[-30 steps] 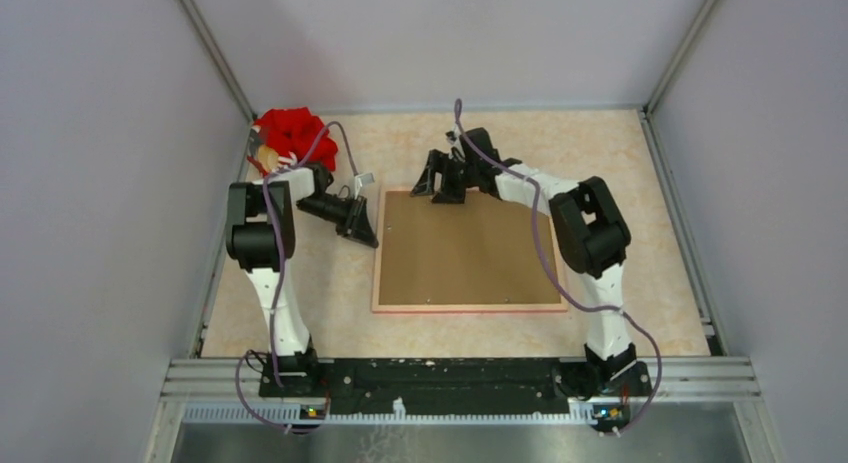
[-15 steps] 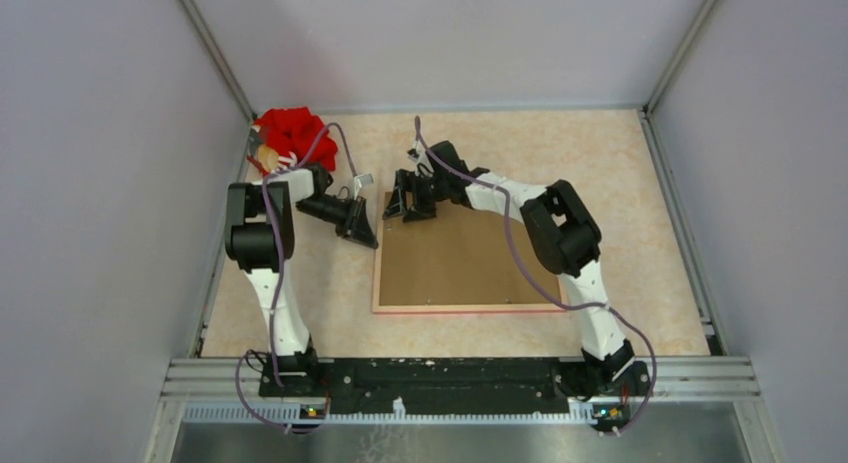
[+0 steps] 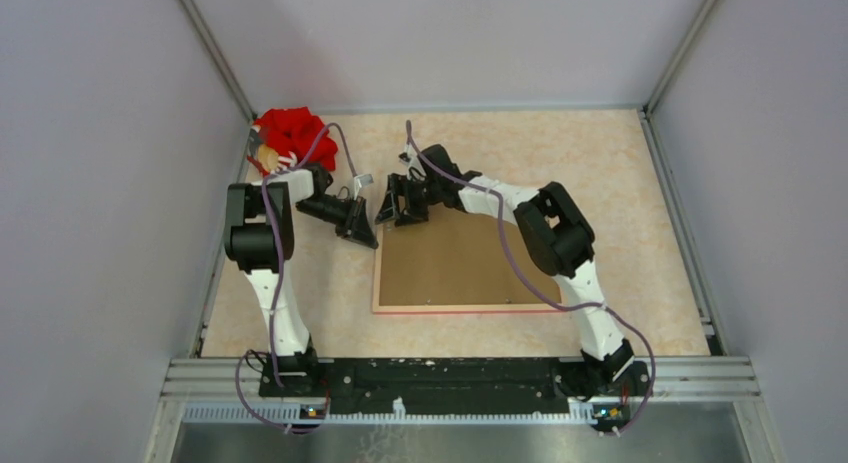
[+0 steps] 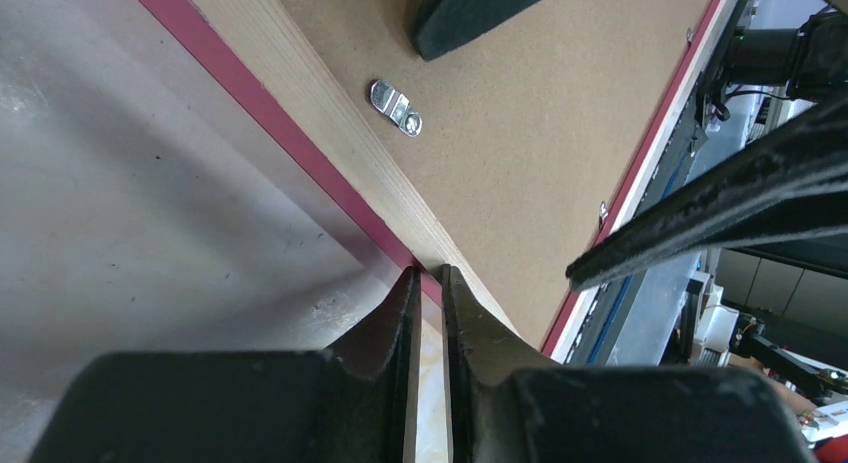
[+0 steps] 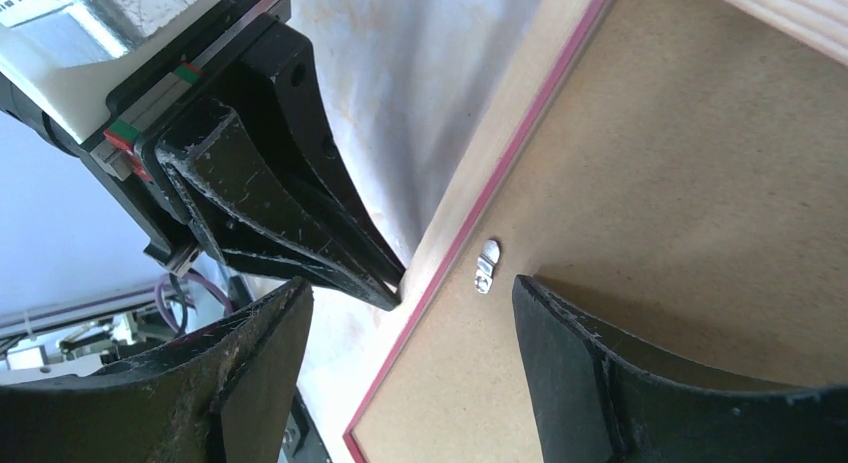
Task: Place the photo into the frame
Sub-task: Adjust the photo frame at the center of the board, then install the photo frame at the center of the board.
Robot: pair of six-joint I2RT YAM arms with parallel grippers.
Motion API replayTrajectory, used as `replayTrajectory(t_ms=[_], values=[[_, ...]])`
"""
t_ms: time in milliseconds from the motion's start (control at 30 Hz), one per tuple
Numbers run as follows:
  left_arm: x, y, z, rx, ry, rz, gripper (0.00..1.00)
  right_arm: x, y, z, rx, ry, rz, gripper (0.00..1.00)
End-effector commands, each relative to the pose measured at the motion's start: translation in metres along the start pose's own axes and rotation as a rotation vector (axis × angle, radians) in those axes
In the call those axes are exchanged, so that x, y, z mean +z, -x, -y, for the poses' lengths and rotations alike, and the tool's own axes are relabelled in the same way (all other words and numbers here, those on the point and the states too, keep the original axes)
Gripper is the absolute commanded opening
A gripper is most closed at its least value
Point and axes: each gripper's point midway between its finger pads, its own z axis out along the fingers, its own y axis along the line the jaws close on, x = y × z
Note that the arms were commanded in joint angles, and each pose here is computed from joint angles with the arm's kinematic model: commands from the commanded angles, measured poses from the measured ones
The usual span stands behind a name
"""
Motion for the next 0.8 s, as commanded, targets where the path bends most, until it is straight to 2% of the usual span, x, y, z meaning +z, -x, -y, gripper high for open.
replayTrajectory(t_ms=[0,767], values=[[-0.0034,0.0016,-0.0159,0.092,0.098,-0.014,0.17,0.0161,-0.0105,-0.0009,0.006,0.003,-0.028,0.73],[-0.0062,0.0047,-0.0144,0.109,0.105,-0.015,0.16,0.0243,-0.0153,-0.0051,0.015,0.048,-0.072,0.71]])
